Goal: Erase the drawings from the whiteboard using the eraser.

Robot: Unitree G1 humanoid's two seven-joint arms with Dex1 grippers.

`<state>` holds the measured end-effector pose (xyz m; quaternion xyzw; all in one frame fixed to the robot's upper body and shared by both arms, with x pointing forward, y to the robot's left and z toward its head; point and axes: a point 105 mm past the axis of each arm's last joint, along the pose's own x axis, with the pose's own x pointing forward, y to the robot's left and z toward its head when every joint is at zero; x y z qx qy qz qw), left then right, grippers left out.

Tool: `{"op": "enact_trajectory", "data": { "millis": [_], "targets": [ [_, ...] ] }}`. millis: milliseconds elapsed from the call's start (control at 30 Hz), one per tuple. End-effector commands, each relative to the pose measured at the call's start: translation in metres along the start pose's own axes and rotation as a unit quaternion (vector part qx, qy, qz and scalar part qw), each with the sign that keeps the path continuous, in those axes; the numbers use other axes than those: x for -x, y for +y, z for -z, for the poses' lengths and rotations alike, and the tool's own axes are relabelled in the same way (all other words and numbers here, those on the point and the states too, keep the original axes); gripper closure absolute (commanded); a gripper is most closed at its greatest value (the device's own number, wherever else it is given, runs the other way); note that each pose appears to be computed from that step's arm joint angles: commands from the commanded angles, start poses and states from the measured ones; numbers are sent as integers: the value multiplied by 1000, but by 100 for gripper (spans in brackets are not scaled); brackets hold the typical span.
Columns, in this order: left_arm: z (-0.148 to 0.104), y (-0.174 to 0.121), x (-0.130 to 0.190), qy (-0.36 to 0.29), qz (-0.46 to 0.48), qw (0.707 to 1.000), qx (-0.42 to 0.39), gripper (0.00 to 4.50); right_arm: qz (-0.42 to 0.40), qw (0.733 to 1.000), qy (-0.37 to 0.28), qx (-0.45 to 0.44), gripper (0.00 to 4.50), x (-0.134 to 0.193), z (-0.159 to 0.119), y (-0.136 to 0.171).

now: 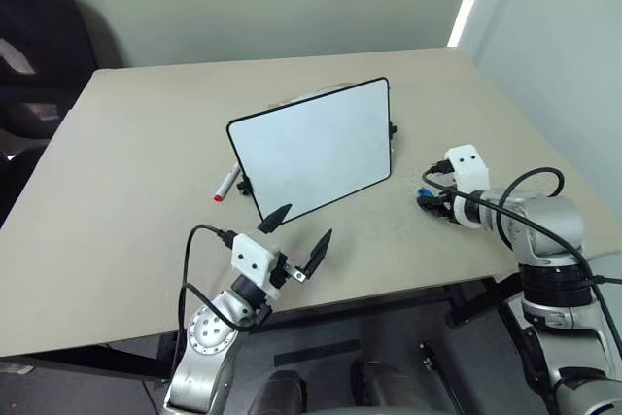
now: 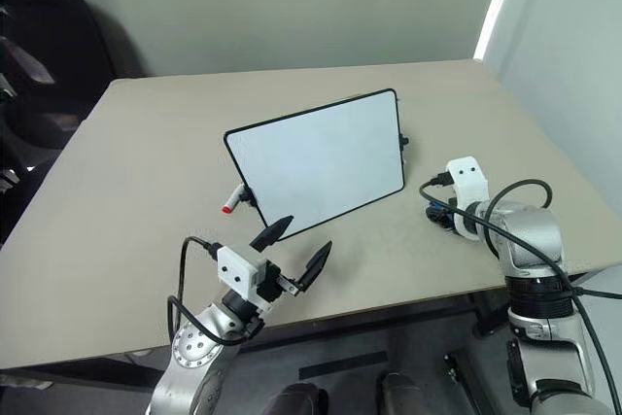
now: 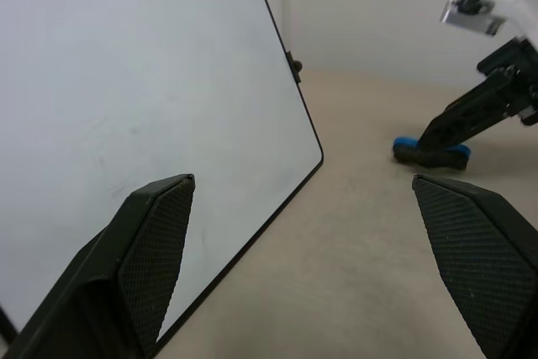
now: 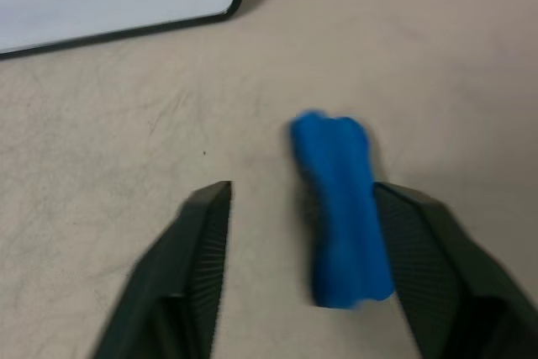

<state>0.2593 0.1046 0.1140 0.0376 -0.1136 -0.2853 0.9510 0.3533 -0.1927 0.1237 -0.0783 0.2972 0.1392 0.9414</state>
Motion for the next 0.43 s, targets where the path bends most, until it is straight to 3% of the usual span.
{"op": "enact_trajectory", "data": {
  "millis": [33, 433],
  "targets": [
    [-8, 3, 0, -18, 0, 1000, -4, 0, 1, 999, -43, 13, 177, 22, -8, -5],
    [-19, -14, -1, -27, 32, 999, -24, 0, 0, 992, -119, 45, 177, 50, -2, -7]
  ]
}}
